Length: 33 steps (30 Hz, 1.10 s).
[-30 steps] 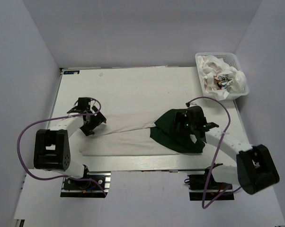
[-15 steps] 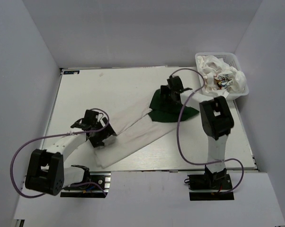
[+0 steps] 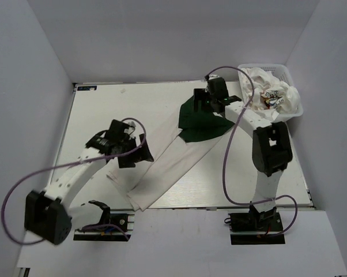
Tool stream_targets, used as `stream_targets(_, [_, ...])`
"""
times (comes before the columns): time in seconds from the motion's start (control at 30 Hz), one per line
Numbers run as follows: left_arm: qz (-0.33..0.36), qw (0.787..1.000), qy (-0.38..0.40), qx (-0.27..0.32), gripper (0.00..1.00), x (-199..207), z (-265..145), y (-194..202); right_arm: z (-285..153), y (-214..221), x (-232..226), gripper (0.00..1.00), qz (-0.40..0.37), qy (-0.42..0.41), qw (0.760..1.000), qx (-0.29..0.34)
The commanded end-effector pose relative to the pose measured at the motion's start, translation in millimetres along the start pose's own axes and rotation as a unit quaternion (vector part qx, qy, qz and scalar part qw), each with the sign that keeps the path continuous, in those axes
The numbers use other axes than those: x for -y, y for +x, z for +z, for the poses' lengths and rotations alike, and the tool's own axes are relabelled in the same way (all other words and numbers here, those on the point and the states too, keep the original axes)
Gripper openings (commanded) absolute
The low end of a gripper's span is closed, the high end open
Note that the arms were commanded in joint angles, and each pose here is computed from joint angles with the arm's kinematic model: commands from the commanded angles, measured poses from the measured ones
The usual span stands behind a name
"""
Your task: Fold and stack the t-shirts
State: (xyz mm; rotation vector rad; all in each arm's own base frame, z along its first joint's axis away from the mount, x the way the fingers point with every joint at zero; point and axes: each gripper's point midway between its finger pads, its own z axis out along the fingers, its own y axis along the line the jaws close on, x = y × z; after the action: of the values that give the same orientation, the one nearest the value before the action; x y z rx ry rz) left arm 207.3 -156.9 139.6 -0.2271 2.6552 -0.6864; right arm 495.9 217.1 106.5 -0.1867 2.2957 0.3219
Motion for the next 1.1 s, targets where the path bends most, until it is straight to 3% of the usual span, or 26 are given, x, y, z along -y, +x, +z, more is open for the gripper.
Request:
stream_targets(0.0, [0.058,0.996,-0.035,-0.05,1.0,-6.7,38.8,7.9,-43.9,8.1,-2.0,0.91,0.028,0.011,0.999,-0.015])
stream_targets(0.03, [0.065,0.995,-0.051,-0.057,1.0,-8.1,46.5,8.2,-42.1,51.6,5.8,0.91,0.032,0.02,0.997,-0.06])
stream_targets(0.07, [0.082,0.99,-0.078,-0.088,1.0,-11.4,57.2,16.6,-58.6,44.8,4.7,0.91,0.051,0.019,0.998,-0.043])
stream_targets(0.17, [0.127,0.976,-0.129,-0.12,1.0,-21.0,67.9,23.7,-69.9,93.2,7.3,0.91,0.071,0.023,0.993,-0.093])
stream_targets(0.27, [0.158,0.966,-0.152,-0.14,1.0,-25.6,73.5,34.5,-70.9,114.2,12.2,0.91,0.071,0.035,0.989,-0.123])
stream_targets(0.47, [0.179,0.928,-0.231,-0.231,1.0,-66.2,95.3,79.0,-36.8,129.1,20.7,0.91,0.049,0.056,0.981,-0.179])
stream_targets(0.63, [0.183,0.918,-0.214,-0.278,1.0,-64.9,112.6,106.3,-3.9,125.0,23.0,0.91,0.045,0.06,0.978,-0.193])
stream_targets(0.77, [0.189,0.921,-0.161,-0.299,1.0,-35.1,129.7,118.1,27.9,115.4,21.6,0.91,0.037,0.041,0.98,-0.191])
stream_targets(0.8, [0.194,0.924,-0.146,-0.296,1.0,-25.1,134.6,117.8,36.0,89.7,13.0,0.91,0.037,0.025,0.986,-0.163])
stream_targets(0.83, [0.206,0.927,-0.126,-0.288,1.0,-7.5,140.6,115.4,54.8,106.7,21.9,0.91,0.039,0.032,0.982,-0.184])
stream_targets(0.87, [0.205,0.926,-0.121,-0.293,1.0,-1.0,145.1,118.1,60.1,84.0,17.0,0.91,0.038,0.025,0.985,-0.168])
stream_targets(0.9, [0.205,0.927,-0.12,-0.291,1.0,5.6,149.4,118.0,73.9,91.4,19.7,0.91,0.041,0.025,0.982,-0.181])
stream_targets(0.93, [0.209,0.935,-0.097,-0.268,1.0,28.7,159.4,106.9,85.9,43.6,13.0,0.91,0.04,0.001,0.99,-0.135])
stream_targets(0.97, [0.204,0.937,-0.07,-0.274,1.0,46.1,163.5,109.3,96.2,48.3,16.0,0.91,0.042,0.001,0.989,-0.143])
stream_targets(1.07, [0.2,0.947,0.0,-0.252,1.0,104.2,184.0,102.7,113.8,-7.0,6.1,0.91,0.041,-0.04,0.997,-0.06])
